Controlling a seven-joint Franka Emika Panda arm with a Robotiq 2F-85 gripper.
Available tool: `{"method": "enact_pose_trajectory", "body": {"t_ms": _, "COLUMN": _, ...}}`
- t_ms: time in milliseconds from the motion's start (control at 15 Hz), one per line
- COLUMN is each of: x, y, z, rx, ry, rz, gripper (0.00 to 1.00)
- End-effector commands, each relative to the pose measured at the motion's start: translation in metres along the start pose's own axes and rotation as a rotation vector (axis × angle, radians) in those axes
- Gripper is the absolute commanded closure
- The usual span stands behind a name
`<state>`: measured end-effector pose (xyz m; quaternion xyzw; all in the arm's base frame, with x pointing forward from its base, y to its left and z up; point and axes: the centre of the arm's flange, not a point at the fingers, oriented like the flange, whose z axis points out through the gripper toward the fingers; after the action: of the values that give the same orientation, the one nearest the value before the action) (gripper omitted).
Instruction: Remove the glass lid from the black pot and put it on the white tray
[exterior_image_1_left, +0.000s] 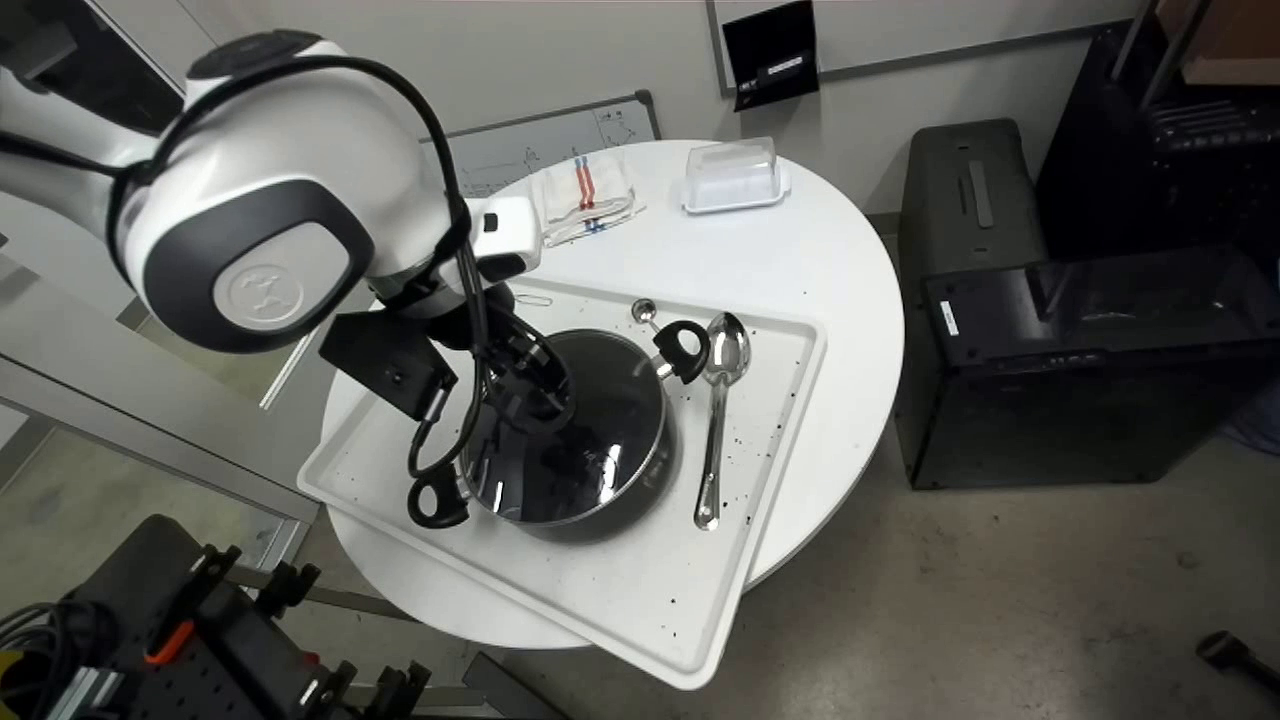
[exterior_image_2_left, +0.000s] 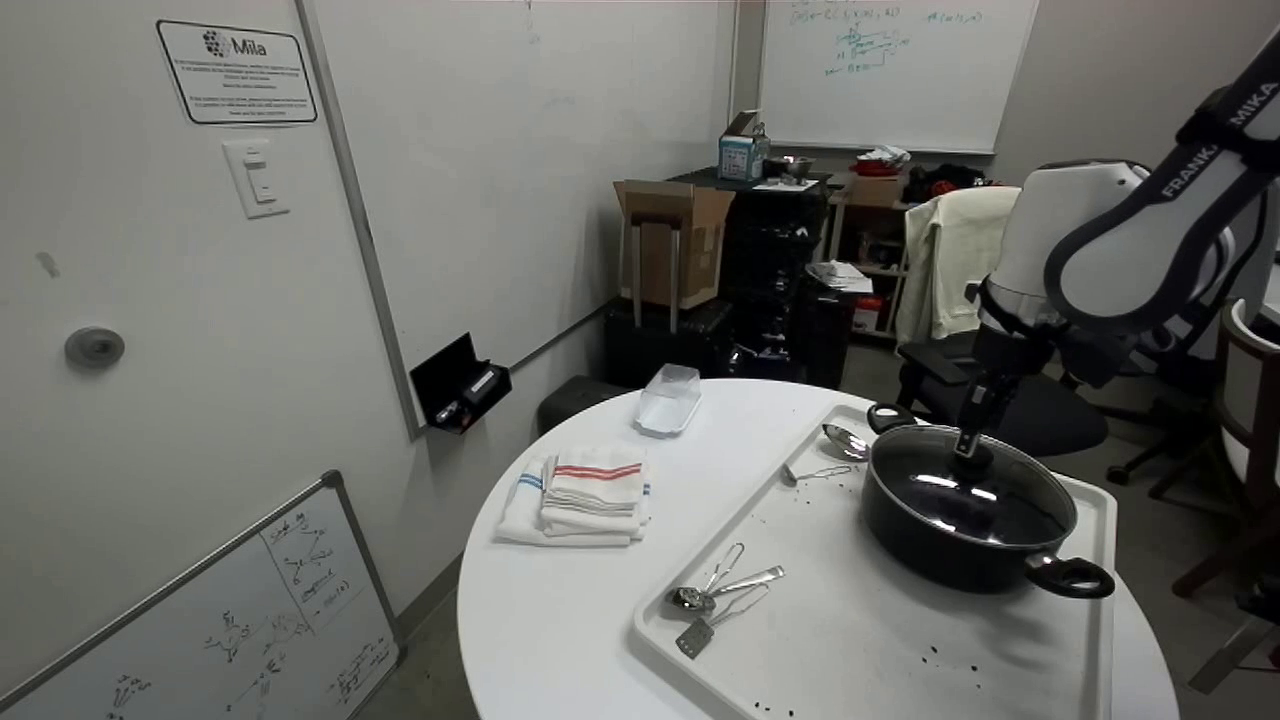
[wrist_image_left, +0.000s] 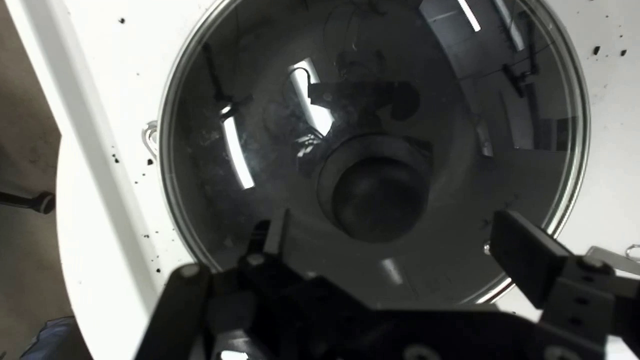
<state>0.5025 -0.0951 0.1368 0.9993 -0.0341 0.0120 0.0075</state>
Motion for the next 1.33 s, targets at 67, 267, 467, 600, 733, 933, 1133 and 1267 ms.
{"method": "enact_pose_trajectory", "body": {"t_ms": 67, "x": 0.005, "y": 0.002, "z": 0.02, "rx": 0.0, "ry": 0.03, "rz": -0.018, "gripper": 0.0}}
{"method": "enact_pose_trajectory", "body": {"t_ms": 267, "x": 0.004, "y": 0.001, "z": 0.026, "rx": 0.0, "ry": 0.031, "rz": -0.023, "gripper": 0.0}}
{"method": "enact_pose_trajectory", "body": {"t_ms": 467, "x": 0.003, "y": 0.001, "z": 0.028, "rx": 0.003, "ry": 0.03, "rz": -0.025, "gripper": 0.26}}
{"method": "enact_pose_trajectory", "body": {"t_ms": 600, "x": 0.004, "y": 0.0, "z": 0.027, "rx": 0.005, "ry": 0.033, "rz": -0.026, "gripper": 0.4}}
{"method": "enact_pose_trajectory", "body": {"t_ms": 733, "x": 0.005, "y": 0.0, "z": 0.027, "rx": 0.005, "ry": 0.036, "rz": -0.027, "gripper": 0.55}}
{"method": "enact_pose_trajectory", "body": {"t_ms": 933, "x": 0.007, "y": 0.001, "z": 0.024, "rx": 0.006, "ry": 0.039, "rz": -0.025, "gripper": 0.75}}
{"method": "enact_pose_trajectory", "body": {"t_ms": 1133, "x": 0.005, "y": 0.002, "z": 0.018, "rx": 0.006, "ry": 0.041, "rz": -0.029, "gripper": 0.75}}
{"method": "enact_pose_trajectory", "body": {"t_ms": 1267, "x": 0.004, "y": 0.003, "z": 0.012, "rx": 0.002, "ry": 0.041, "rz": -0.031, "gripper": 0.75}}
